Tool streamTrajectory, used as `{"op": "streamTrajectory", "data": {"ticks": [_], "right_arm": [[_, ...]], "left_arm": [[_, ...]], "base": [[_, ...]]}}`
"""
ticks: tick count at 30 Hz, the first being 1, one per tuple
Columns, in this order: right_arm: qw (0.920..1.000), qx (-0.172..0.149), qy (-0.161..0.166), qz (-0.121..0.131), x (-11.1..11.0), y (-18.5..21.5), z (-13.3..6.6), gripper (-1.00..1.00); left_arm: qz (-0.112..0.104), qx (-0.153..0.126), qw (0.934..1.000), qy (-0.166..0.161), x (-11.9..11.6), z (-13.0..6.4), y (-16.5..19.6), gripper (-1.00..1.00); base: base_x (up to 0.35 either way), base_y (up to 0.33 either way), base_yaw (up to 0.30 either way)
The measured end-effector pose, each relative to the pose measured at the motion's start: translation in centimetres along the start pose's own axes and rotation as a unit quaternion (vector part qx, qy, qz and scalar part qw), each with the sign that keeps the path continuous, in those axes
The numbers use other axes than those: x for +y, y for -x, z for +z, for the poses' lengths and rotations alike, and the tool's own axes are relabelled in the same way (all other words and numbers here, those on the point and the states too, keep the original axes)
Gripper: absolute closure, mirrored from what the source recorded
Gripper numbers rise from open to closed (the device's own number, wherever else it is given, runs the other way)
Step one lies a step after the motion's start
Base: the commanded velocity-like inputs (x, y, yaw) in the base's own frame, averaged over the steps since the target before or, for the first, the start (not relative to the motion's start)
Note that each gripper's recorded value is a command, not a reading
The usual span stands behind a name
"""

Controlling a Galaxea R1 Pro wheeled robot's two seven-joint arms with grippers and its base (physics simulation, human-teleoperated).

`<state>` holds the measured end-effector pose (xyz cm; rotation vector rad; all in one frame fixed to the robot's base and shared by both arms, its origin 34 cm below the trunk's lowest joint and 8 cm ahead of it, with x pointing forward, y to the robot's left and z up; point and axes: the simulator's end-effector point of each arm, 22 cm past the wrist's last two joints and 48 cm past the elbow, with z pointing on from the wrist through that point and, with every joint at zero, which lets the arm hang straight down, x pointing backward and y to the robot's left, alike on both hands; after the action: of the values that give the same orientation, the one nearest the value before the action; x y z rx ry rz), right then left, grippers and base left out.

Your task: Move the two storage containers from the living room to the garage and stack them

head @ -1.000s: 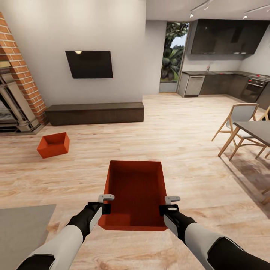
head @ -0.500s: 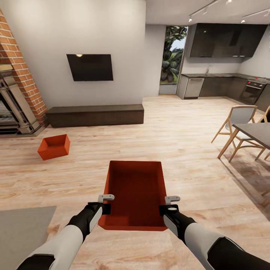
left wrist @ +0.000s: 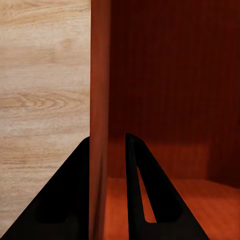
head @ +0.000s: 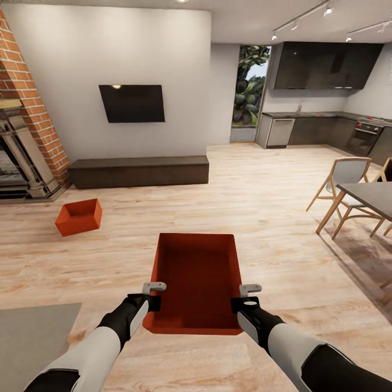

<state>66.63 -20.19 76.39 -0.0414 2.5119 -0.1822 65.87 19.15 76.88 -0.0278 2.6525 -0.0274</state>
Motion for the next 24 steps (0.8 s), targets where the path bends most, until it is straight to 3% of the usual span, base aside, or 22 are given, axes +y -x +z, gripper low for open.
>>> {"op": "streamTrajectory", "data": {"ticks": [24], "right_arm": [[0.9998, -0.019, 0.0, 0.001, -0.2, 1.9, -0.9, 1.0]], "left_arm": [[-0.001, -0.019, 0.9998, -0.001, 0.0, -1.1, 1.6, 1.0]], "base": [[0.0, 0.0, 0.0]]}}
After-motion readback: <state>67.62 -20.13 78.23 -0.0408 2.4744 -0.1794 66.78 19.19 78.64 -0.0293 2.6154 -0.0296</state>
